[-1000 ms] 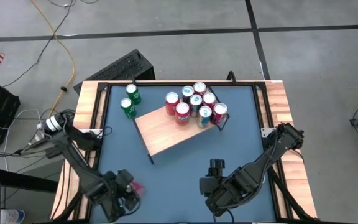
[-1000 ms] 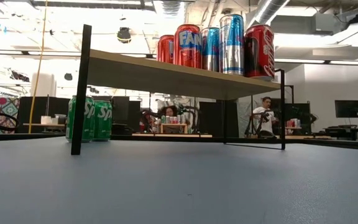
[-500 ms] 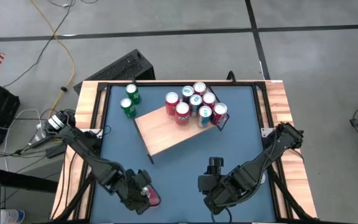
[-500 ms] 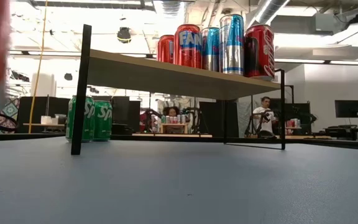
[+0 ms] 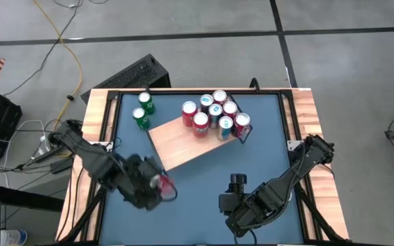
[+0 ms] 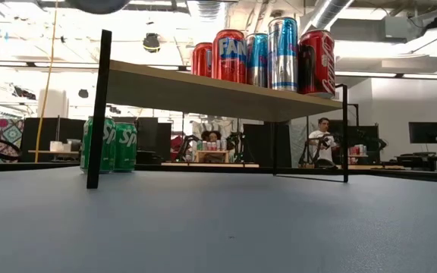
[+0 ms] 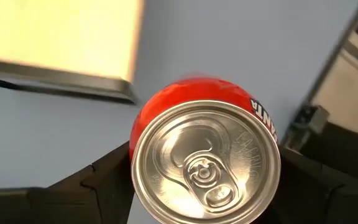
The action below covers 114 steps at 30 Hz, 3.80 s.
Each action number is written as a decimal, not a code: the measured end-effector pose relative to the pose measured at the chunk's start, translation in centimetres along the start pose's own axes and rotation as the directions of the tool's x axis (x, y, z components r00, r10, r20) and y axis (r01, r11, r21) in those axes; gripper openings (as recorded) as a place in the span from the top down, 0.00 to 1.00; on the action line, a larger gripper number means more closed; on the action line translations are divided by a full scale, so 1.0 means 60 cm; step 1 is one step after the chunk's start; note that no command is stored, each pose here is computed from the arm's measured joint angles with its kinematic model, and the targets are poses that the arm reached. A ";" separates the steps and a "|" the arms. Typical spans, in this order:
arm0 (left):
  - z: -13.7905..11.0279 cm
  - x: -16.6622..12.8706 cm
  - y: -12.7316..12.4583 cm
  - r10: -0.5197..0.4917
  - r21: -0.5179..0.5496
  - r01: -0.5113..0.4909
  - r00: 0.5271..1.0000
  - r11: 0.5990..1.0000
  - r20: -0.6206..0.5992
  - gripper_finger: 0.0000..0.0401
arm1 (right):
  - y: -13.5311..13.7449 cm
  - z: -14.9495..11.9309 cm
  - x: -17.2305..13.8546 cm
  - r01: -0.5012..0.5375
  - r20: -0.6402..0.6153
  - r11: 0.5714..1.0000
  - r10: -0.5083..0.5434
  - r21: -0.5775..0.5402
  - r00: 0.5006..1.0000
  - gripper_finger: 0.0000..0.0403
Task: Place canned beverage on shelf
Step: Put the red soda can on the shelf aligned with the other red soda cans
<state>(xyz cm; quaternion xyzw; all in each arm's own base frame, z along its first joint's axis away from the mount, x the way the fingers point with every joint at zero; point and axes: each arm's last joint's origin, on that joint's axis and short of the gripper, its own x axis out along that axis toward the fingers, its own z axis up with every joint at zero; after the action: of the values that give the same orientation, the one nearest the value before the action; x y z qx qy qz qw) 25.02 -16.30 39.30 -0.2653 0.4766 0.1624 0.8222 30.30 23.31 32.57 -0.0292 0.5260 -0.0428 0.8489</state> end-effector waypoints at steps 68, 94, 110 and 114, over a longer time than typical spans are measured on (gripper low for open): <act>0.062 0.077 -0.045 0.039 0.953 0.175 0.984 -0.247 -0.171 0.29 | -0.001 0.004 0.000 0.014 0.029 1.000 -0.014 -0.015 0.999 0.32; -0.095 0.248 -0.140 0.244 0.664 0.398 0.917 -0.634 -0.317 0.29 | 0.022 -0.002 -0.010 0.012 0.109 1.000 -0.009 -0.029 0.994 0.32; -0.094 0.264 -0.147 0.152 0.660 0.379 0.914 -0.649 -0.376 0.29 | 0.030 -0.015 0.021 0.022 0.101 0.999 -0.018 -0.038 0.995 0.32; -0.095 0.264 -0.148 0.136 0.656 0.384 0.908 -0.650 -0.396 0.27 | 0.032 -0.014 0.021 0.007 0.101 0.999 -0.003 -0.035 0.995 0.32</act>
<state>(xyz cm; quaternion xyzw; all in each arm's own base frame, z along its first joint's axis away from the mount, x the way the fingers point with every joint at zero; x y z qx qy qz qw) 33.48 -26.60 25.72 0.5329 0.4098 -0.5309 0.5160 30.19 25.08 30.89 -0.0475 0.4831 -0.0340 0.8736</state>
